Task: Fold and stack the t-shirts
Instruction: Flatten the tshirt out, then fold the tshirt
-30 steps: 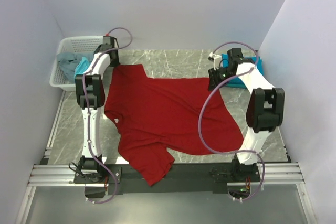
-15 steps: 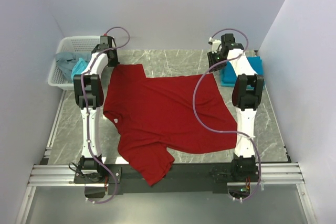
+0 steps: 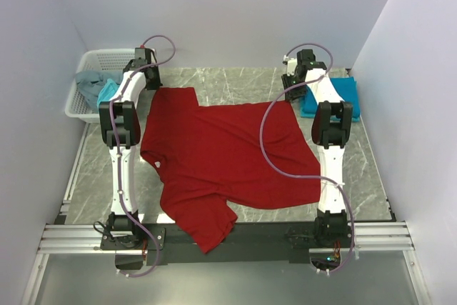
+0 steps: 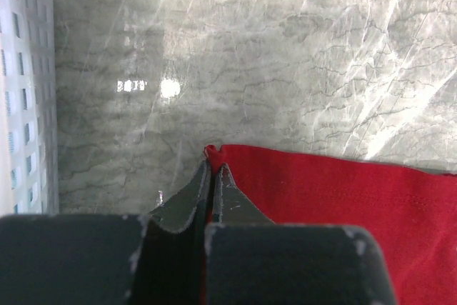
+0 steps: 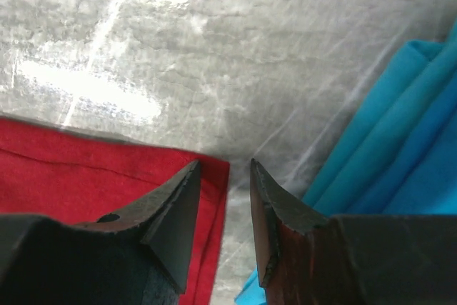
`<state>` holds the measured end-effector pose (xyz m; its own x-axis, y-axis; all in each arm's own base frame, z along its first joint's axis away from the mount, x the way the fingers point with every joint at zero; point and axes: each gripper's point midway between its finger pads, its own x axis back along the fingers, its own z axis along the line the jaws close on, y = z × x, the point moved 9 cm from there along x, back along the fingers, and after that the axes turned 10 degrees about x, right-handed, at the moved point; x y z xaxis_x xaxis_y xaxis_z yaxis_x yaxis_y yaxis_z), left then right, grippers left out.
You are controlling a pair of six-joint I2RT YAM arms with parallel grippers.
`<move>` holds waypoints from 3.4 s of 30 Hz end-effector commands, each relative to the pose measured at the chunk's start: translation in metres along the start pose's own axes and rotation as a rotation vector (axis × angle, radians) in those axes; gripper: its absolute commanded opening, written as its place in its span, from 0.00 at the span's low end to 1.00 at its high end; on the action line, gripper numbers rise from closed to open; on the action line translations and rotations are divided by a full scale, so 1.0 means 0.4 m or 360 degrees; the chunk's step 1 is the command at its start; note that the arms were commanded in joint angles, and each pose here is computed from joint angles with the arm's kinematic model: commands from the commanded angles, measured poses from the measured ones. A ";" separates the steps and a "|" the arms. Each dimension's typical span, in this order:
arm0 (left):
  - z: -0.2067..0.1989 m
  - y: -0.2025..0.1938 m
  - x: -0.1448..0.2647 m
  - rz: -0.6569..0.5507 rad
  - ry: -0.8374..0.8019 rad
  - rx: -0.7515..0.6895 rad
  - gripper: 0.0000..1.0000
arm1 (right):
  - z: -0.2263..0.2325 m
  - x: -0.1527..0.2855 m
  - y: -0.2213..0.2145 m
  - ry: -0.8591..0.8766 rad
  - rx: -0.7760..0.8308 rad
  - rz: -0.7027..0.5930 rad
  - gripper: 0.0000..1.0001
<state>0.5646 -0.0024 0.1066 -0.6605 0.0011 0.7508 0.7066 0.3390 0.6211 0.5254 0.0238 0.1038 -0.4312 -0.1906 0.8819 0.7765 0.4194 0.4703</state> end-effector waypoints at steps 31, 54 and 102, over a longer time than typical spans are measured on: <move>-0.149 0.317 0.617 -0.0861 -0.0524 0.0061 0.00 | 0.104 0.683 0.196 -0.0245 0.0253 -0.0889 0.00; -0.034 0.052 1.771 -0.2340 -0.0908 0.0158 0.00 | 0.381 1.710 -0.275 -0.1474 0.0340 -0.2239 0.00; -0.119 0.255 0.201 -0.0839 -0.0452 0.0043 0.00 | -0.055 0.194 0.213 -0.0384 0.0239 -0.0801 0.00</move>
<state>0.5876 -0.0095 0.2191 -0.9452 0.0297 0.3251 0.3087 0.4052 0.8605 0.5638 0.0296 0.1742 -0.7635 -0.2155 0.6088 0.4645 0.4716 0.7495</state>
